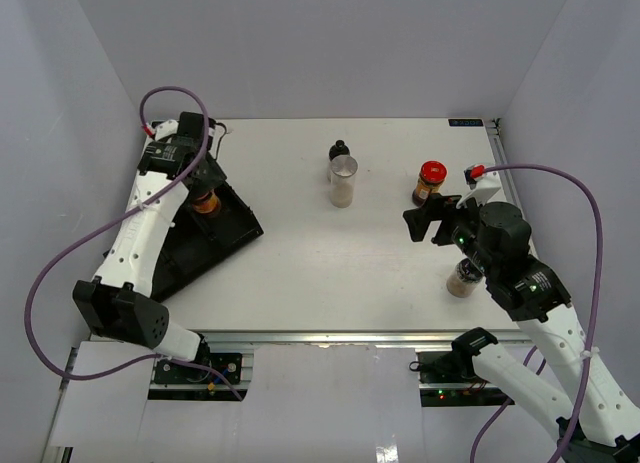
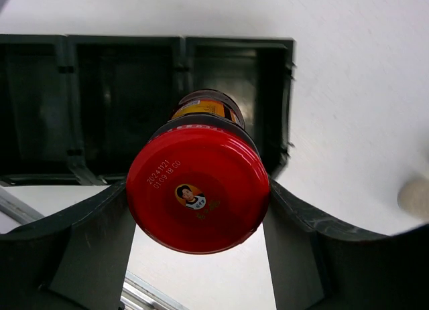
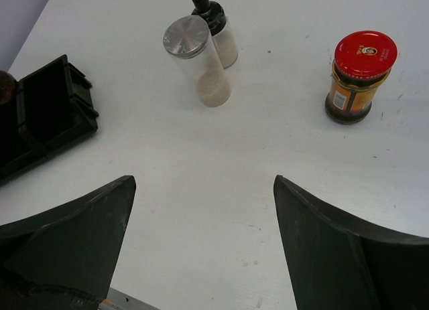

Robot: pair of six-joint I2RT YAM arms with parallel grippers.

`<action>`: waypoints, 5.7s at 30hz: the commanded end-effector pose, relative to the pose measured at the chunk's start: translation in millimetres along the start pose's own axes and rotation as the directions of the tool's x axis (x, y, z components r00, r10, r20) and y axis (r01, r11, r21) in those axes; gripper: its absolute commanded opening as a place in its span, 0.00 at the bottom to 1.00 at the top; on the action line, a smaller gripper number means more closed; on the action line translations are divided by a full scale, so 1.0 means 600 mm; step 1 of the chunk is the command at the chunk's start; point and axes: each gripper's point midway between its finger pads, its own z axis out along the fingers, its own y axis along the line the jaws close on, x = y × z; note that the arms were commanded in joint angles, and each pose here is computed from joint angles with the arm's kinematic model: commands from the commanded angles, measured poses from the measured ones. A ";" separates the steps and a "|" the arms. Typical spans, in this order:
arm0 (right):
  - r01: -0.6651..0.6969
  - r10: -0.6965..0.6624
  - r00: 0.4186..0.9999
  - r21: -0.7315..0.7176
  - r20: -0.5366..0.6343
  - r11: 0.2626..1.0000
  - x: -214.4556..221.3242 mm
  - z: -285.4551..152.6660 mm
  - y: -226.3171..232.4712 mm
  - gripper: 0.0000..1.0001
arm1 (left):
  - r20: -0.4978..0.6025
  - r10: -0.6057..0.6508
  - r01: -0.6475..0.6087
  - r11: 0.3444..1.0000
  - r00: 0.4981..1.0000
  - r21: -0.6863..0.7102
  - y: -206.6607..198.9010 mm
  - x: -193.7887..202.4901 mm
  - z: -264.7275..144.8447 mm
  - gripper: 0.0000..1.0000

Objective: Organize the condiment bottles

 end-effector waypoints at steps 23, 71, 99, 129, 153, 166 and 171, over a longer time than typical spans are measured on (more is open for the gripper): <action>0.066 -0.070 0.995 0.056 0.076 0.996 -0.031 -0.030 -0.020 0.90 | 0.258 -0.349 0.408 0.883 0.901 -0.231 0.303 -0.101 0.056 0.00; 0.059 -0.062 0.995 0.032 0.075 0.998 -0.017 -0.028 -0.017 0.90 | 0.202 -0.424 0.469 0.823 0.883 -0.322 0.345 0.005 0.178 0.01; 0.061 -0.064 0.995 0.049 0.071 0.997 -0.012 -0.028 -0.023 0.90 | 0.168 -0.409 0.439 0.866 0.897 -0.239 0.325 -0.030 0.142 0.98; 0.005 0.011 0.999 0.454 -0.033 0.891 -0.026 0.089 -0.142 0.90 | 0.160 0.269 -0.296 0.610 0.950 0.735 -0.184 0.160 -0.131 0.98; 0.099 -0.027 0.985 0.433 -0.169 0.896 -0.033 0.320 -0.274 0.90 | 0.245 0.433 -0.444 0.453 0.868 0.773 -0.171 0.303 -0.160 0.98; 0.143 0.003 0.949 0.436 -0.317 0.888 0.054 0.363 -0.304 0.90 | 0.267 0.413 -0.451 0.456 0.871 0.767 -0.173 0.297 -0.158 0.98; 0.169 0.000 0.937 0.452 -0.349 0.876 0.078 0.372 -0.320 0.90 | 0.243 0.436 -0.451 0.473 0.866 0.757 -0.175 0.306 -0.145 0.98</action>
